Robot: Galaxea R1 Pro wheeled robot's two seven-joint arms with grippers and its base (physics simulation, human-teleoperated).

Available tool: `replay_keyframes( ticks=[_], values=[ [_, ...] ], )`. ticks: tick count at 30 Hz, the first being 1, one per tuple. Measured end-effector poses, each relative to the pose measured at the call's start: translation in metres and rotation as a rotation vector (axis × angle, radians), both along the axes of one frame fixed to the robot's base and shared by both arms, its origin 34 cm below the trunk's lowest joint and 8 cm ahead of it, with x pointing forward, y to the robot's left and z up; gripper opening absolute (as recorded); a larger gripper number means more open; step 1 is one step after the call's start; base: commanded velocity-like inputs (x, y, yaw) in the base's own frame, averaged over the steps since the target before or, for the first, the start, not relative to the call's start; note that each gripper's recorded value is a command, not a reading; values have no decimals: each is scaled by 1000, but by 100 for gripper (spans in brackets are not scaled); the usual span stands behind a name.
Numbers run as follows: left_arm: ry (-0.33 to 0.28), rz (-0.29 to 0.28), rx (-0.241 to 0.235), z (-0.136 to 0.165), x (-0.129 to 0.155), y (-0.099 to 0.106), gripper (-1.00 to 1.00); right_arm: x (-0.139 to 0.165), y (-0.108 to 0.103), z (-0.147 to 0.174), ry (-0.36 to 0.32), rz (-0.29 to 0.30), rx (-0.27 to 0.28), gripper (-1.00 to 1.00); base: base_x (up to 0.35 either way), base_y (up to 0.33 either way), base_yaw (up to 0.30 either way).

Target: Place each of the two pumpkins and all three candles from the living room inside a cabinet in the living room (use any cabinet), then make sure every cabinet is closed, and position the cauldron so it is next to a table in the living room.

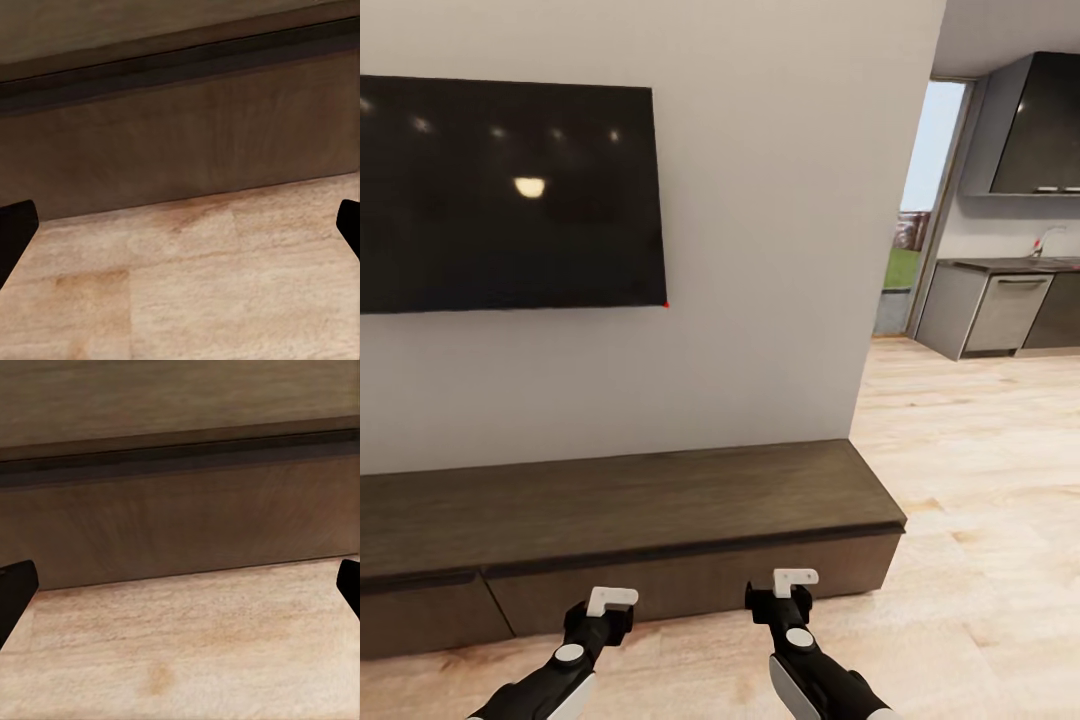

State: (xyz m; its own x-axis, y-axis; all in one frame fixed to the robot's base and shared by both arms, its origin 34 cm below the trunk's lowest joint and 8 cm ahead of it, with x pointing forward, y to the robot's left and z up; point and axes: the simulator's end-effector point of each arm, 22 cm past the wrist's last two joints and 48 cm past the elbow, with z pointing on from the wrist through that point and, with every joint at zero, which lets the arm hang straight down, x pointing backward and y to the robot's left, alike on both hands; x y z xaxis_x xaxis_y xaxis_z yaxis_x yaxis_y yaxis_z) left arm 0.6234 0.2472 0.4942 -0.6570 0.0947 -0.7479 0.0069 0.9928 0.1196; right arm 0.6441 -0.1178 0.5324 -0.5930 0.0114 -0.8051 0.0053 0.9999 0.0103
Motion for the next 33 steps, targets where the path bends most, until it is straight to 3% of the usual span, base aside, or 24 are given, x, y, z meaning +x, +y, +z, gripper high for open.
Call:
replay_keyframes(
  ticks=[4, 7, 10, 11, 13, 16, 20, 23, 26, 28, 29, 31, 33],
  values=[
    [-23, -13, -23, 9, 7, -9, 100, 0, 0, 0, 0, 1, 6, 100, 0, 0, 0],
    [-66, -34, -78, 28, 17, -30, 100, 4, -2, 4, -6, -16, 30, 100, 0, 0, 0],
    [-76, -70, -135, 38, 7, -54, 100, 8, -5, 4, 4, -43, 97, 100, 0, 0, 0],
    [-66, -98, -157, 44, -3, -62, 100, 8, -2, 2, 25, -36, 145, 100, 0, 0, 0],
    [-45, -145, -167, 55, -20, -65, 100, 6, 0, -2, 61, -20, 204, 100, 0, 0, 0],
    [-9, -185, -199, 72, -48, -59, 100, 4, -5, -8, 104, -16, 267, 100, 0, 0, 0],
    [64, -194, -252, 80, -83, -55, 100, 2, -8, -15, 120, -21, 294, 100, 0, 0, 0],
    [75, -172, -272, 97, -83, -41, 100, 1, -14, -23, 123, -28, 296, 100, 0, 0, 0],
    [117, -100, -261, 108, -73, 1, 100, 2, -29, -30, 125, -58, 306, 100, 0, 0, 0],
    [180, -55, -280, 113, -72, 35, 100, 3, -41, -34, 123, -95, 327, 100, 0, 0, 0],
    [232, -53, -320, 118, -75, 47, 100, 4, -50, -37, 121, -118, 335, 100, 0, 0, 0],
    [267, -72, -388, 124, -78, 48, 100, 5, -60, -41, 118, -135, 340, 100, 0, 0, 0],
    [261, -145, -534, 152, -69, 33, 100, 7, -80, -44, 112, -161, 369, 100, 0, 0, 0]
  ],
)
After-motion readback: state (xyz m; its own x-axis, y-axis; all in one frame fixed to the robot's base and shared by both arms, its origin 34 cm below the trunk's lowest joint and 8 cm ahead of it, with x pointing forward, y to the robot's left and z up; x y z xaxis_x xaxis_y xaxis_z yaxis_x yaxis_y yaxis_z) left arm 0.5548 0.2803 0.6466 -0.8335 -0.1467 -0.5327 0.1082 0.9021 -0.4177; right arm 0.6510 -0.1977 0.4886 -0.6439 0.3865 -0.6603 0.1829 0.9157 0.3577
